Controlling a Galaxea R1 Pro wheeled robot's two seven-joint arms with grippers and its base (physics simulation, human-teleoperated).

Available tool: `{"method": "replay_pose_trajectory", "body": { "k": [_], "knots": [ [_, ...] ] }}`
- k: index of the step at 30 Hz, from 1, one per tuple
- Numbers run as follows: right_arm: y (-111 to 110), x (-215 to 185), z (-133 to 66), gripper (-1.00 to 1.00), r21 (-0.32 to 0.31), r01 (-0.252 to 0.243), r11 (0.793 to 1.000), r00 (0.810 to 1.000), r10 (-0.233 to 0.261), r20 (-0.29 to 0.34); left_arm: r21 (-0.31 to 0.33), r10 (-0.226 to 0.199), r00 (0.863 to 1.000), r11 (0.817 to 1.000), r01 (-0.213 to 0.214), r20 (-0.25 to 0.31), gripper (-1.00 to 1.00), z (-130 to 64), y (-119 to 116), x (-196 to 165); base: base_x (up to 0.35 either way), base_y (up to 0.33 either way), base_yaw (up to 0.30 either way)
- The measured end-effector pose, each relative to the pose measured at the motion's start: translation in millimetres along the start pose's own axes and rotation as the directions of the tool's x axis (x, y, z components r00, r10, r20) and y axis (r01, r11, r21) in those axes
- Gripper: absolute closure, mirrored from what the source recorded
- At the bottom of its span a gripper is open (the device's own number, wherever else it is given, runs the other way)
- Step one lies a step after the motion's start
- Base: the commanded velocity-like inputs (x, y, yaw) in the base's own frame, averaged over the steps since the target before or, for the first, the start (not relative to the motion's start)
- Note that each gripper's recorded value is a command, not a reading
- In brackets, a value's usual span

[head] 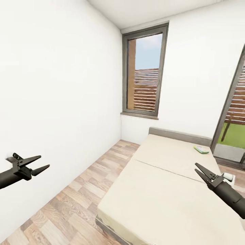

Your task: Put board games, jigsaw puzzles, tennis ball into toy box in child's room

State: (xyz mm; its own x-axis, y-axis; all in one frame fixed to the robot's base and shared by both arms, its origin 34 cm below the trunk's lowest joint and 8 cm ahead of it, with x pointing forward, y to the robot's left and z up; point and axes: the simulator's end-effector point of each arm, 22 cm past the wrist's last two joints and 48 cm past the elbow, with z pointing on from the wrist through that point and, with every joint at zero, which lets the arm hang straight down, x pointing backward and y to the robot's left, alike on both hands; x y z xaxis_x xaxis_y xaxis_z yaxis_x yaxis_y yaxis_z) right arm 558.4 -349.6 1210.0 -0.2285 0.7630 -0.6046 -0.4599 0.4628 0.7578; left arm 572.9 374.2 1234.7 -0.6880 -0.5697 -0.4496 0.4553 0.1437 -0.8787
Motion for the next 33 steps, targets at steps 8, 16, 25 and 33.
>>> {"method": "replay_pose_trajectory", "body": {
  "k": [8, 16, 25, 33],
  "knots": [
    [1.3, -0.7, -0.2, -1.0, -0.002, 0.002, 1.0, 1.0, -0.002, 0.002, 0.001, 0.003, 1.0, 1.0, -0.003, 0.0, -1.0, -0.2, -1.5, 0.0, 0.0, -0.019, -0.28],
    [2.6, -1.5, -0.3, -1.0, -0.003, 0.004, 1.0, 1.0, -0.004, 0.003, 0.003, 0.005, 1.0, 1.0, -0.005, 0.001, -1.0, -0.5, -3.2, -0.3, 0.0, -0.159, -0.218],
    [3.3, -2.1, -0.6, -1.0, -0.007, 0.002, 1.0, 1.0, -0.002, 0.006, 0.002, 0.006, 1.0, 1.0, -0.006, 0.002, -1.0, -0.7, -3.5, -0.4, 0.0, -0.218, -0.028],
    [-2.1, -0.2, -0.9, -1.0, 0.003, -0.007, 1.0, 1.0, 0.007, 0.004, 0.001, 0.004, 1.0, 1.0, -0.004, 0.002, -1.0, -0.5, -1.9, -0.7, 0.0, -0.154, -0.116]
  ]
}}
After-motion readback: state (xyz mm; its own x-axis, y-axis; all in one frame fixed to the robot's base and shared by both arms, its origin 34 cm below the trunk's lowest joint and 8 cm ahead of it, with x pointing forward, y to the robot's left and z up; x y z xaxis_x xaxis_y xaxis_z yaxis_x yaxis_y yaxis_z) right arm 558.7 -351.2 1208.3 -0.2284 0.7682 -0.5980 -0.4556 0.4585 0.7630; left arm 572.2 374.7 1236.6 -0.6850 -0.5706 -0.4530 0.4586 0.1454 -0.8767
